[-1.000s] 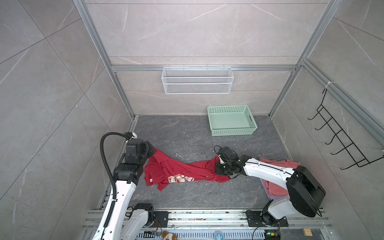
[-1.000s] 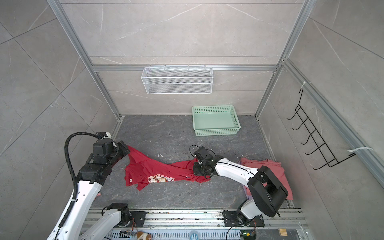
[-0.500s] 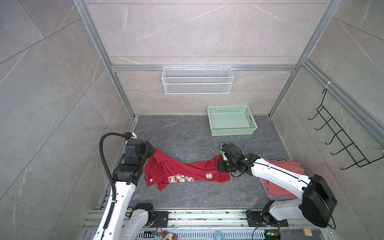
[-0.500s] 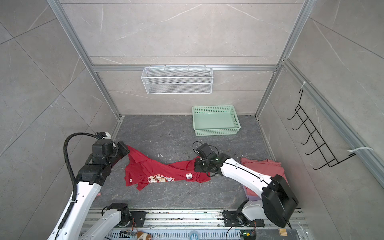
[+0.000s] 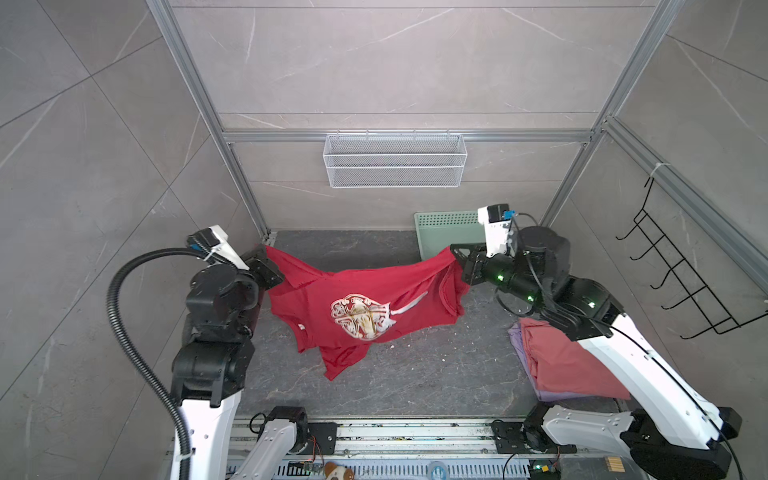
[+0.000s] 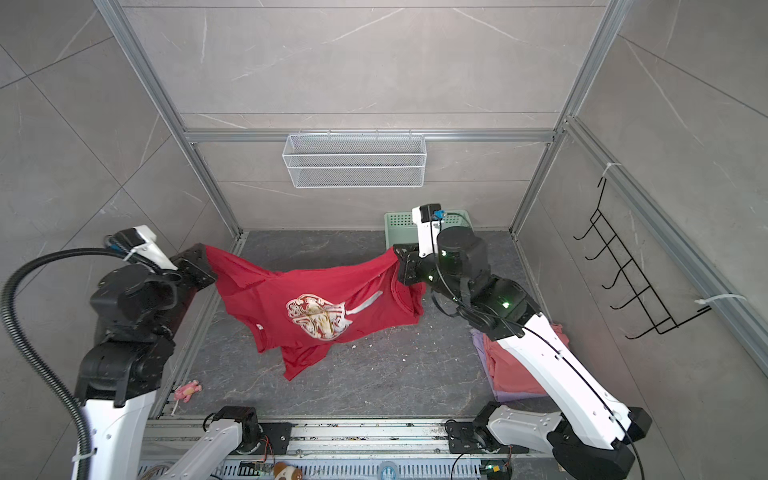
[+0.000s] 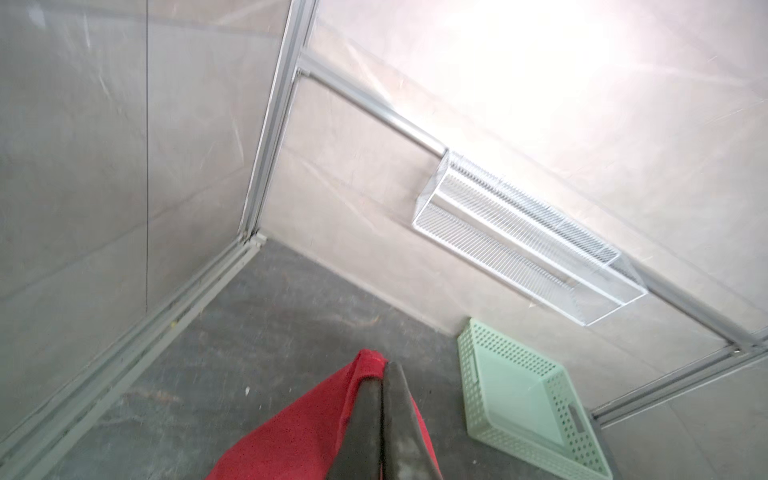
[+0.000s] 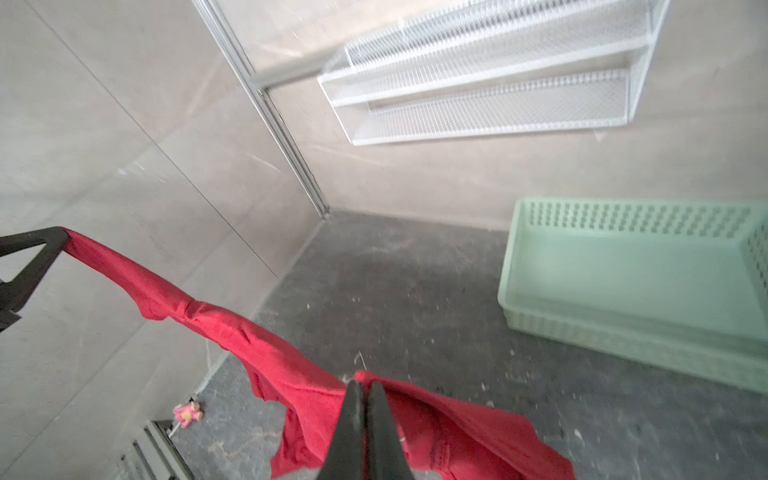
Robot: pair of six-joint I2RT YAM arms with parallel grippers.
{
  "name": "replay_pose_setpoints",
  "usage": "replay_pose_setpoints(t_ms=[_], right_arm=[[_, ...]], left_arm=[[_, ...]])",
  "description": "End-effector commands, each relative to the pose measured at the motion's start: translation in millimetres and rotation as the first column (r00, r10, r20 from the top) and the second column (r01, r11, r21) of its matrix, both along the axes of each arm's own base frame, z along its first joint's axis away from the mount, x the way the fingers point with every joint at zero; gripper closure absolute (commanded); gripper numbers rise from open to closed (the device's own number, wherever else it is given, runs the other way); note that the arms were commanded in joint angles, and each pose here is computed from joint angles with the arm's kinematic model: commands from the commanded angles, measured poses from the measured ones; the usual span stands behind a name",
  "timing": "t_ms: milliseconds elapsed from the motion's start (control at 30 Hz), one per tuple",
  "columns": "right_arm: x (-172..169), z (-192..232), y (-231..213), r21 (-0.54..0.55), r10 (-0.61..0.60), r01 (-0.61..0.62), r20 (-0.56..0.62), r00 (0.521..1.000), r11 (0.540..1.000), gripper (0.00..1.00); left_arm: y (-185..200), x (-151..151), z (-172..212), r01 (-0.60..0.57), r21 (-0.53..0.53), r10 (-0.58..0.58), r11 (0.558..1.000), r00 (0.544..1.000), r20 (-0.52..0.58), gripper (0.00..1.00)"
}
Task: Fold and stack the t-shirts
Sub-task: 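Lift the red t-shirt high with both grippers, stretching it apart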
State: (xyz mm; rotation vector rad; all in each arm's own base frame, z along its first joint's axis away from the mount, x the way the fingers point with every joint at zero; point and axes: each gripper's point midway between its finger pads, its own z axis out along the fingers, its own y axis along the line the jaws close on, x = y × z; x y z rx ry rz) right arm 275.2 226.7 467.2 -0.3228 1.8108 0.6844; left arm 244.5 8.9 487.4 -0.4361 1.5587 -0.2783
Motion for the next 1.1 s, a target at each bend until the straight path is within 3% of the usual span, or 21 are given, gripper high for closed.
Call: replay_pose_setpoints(t_ms=[0, 333, 467, 600, 767, 1067], right_arm=[[-22.8, 44.5, -4.0, -0.046, 0.092, -0.087, 0.136, 0.986, 0.995, 1.00], [-90.0, 96.7, -10.7, -0.028, 0.286, -0.289, 0.254, 0.924, 0.957, 1.00], [-95.8, 105.9, -19.2, -0.020, 0.270, -0.276, 0.288, 0.919, 0.961, 1.00], [-71.9, 92.6, -10.2, -0.043, 0.224, -0.221, 0.251, 0.942, 0.974, 1.00], [-23.3, 49.9, 28.3, -0.091, 0.207, -0.195, 0.141, 0.968, 0.977, 1.00], [84.9, -66.4, 86.8, -0.198, 0.063, -0.079, -0.082, 0.995, 0.977, 1.00]], left_arm=[[13.7, -41.0, 67.6, -0.073, 0.094, 0.055, 0.993, 0.981, 0.187, 1.00], [27.1, -144.0, 169.5, -0.194, 0.171, 0.085, 0.966, 0.863, 0.498, 1.00], [28.9, -146.5, 192.9, -0.241, 0.214, 0.095, 0.947, 0.843, 0.529, 1.00], [29.7, -112.9, 194.6, -0.273, 0.257, 0.117, 0.927, 0.862, 0.493, 1.00], [29.6, -44.7, 170.9, -0.287, 0.312, 0.150, 0.906, 0.905, 0.397, 1.00], [21.3, 116.3, 65.0, -0.208, 0.411, 0.166, 0.888, 0.977, 0.136, 1.00]])
